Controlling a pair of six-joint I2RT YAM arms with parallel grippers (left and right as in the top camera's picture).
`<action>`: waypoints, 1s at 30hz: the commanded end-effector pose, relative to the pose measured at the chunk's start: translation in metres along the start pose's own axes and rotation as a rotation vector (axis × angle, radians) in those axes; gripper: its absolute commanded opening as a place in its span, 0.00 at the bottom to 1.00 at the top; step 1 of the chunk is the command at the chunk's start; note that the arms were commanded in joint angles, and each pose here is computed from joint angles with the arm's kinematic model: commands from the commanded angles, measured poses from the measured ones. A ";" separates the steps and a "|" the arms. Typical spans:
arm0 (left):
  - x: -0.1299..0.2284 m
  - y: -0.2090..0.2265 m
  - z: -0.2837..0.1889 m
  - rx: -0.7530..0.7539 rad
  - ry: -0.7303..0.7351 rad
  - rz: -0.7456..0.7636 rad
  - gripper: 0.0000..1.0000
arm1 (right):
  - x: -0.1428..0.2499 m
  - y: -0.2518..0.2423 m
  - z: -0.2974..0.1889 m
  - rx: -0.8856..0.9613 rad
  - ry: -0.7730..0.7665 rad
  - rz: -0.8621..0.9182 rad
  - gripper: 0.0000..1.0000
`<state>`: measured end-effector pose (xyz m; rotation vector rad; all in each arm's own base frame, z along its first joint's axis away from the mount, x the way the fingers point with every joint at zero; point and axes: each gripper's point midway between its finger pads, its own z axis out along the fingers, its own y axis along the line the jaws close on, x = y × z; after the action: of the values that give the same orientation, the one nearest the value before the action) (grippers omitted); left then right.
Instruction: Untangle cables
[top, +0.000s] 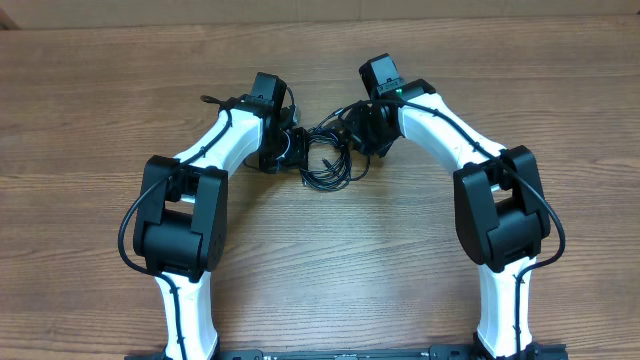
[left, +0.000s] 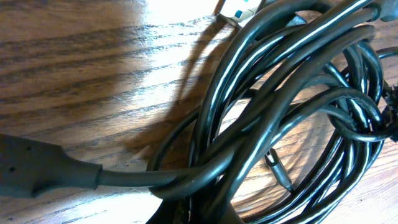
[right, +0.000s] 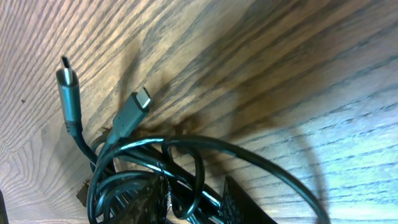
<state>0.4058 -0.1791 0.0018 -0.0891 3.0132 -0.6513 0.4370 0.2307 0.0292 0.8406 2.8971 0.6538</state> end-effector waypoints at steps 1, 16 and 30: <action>0.020 0.019 0.023 -0.080 0.065 -0.019 0.04 | -0.001 0.013 -0.005 -0.021 -0.024 0.005 0.28; 0.020 0.025 0.022 -0.111 0.061 -0.022 0.04 | -0.027 -0.001 -0.016 0.016 -0.098 -0.060 0.04; 0.018 0.029 0.021 -0.113 0.059 -0.042 0.04 | -0.033 -0.006 -0.107 0.033 -0.180 -0.379 0.04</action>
<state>0.4034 -0.1815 0.0015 -0.0837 3.0204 -0.6469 0.4435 0.1655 0.0992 0.4928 2.8243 0.4875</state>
